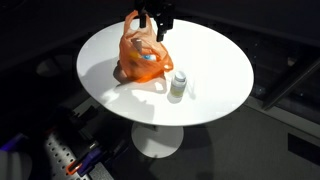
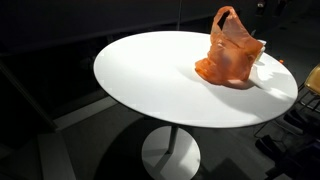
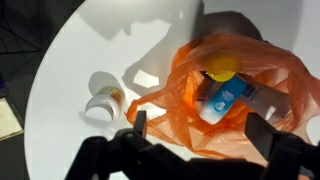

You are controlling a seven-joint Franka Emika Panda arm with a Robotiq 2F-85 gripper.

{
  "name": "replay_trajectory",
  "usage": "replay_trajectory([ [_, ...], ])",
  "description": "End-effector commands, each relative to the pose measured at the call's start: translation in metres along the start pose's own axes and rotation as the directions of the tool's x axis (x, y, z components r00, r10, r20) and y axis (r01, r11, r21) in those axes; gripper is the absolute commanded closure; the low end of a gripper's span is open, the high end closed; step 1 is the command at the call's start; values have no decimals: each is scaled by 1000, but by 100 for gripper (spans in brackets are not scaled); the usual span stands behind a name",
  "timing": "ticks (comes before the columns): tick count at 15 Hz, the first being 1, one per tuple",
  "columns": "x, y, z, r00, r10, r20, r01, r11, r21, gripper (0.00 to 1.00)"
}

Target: Take the bottle with black labeling out of the carrier bag

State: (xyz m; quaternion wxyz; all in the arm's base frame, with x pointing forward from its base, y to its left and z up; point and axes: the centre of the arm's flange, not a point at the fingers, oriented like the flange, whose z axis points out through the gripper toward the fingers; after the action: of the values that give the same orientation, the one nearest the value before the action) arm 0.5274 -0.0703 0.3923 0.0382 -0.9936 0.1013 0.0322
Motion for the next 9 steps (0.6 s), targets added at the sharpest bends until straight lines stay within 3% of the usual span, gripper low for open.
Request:
replay_trajectory([
  [1,10,-3,21,999,1,-49,-2,1000,-11,0],
  [9,10,-32,70,992,-64,-107,63,998,-15,0],
])
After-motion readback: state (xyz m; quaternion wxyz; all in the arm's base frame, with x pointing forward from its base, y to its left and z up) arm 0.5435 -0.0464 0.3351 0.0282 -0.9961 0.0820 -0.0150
